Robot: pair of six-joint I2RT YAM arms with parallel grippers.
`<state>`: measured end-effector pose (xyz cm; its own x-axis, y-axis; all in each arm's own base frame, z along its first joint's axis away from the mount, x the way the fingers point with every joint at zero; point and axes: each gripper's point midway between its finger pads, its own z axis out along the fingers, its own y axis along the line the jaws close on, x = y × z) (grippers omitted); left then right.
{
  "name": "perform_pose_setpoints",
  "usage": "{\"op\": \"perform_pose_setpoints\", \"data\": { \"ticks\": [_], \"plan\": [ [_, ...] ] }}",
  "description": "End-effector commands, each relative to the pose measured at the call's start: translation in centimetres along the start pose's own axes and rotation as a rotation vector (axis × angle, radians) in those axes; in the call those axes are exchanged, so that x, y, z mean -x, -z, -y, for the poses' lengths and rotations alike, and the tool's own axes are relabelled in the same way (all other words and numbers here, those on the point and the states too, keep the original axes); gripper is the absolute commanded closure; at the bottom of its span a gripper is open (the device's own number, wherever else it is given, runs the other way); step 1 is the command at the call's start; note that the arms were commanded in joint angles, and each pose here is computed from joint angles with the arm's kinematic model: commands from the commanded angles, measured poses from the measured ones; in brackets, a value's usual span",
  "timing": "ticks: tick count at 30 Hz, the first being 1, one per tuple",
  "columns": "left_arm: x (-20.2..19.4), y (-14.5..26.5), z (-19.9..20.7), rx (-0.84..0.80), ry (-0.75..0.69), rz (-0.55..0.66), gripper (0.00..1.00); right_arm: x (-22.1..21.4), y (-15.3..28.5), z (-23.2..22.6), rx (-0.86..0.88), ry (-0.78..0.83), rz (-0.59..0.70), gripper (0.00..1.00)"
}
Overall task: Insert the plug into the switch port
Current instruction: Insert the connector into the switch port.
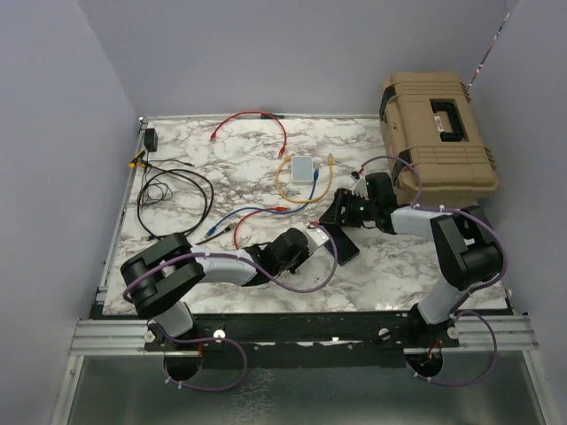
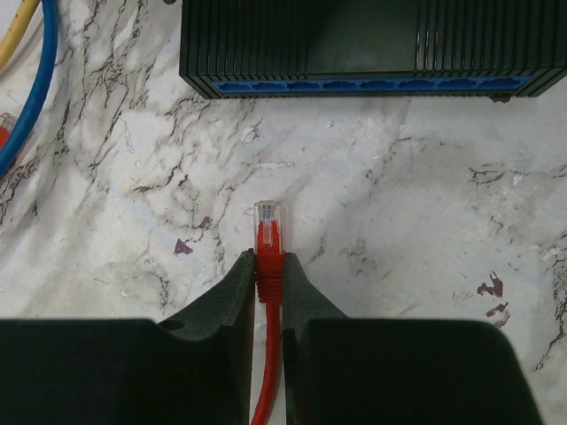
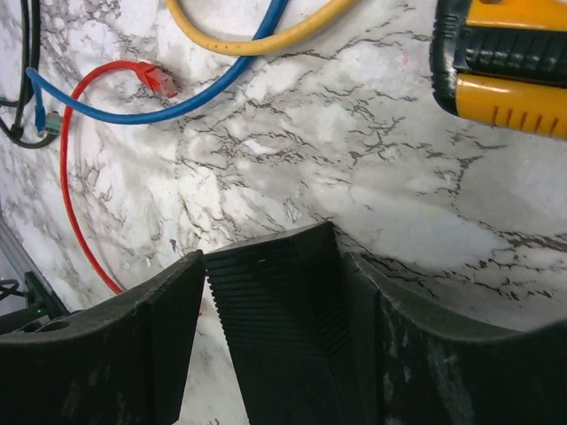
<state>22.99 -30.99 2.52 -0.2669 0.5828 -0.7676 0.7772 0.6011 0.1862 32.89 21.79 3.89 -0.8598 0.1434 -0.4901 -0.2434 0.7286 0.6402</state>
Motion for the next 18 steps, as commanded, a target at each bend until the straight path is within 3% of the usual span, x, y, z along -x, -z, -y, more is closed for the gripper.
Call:
{"op": "perform_pose_setpoints", "data": {
  "ticks": [1,5,18],
  "plan": [
    [1.1,-0.2,-0.3,0.011,0.009,0.003,1.00,-0.3,1.1,1.4,-0.096,-0.004,0.029,0.32],
    [1.6,-0.5,0.0,0.003,0.030,0.015,1.00,0.6,2.3,2.8,-0.204,-0.019,0.103,0.32],
    [2.9,-1.6,-1.4,0.045,0.094,0.026,1.00,-0.1,1.4,1.5,-0.113,-0.003,0.050,0.38]
  ]
}}
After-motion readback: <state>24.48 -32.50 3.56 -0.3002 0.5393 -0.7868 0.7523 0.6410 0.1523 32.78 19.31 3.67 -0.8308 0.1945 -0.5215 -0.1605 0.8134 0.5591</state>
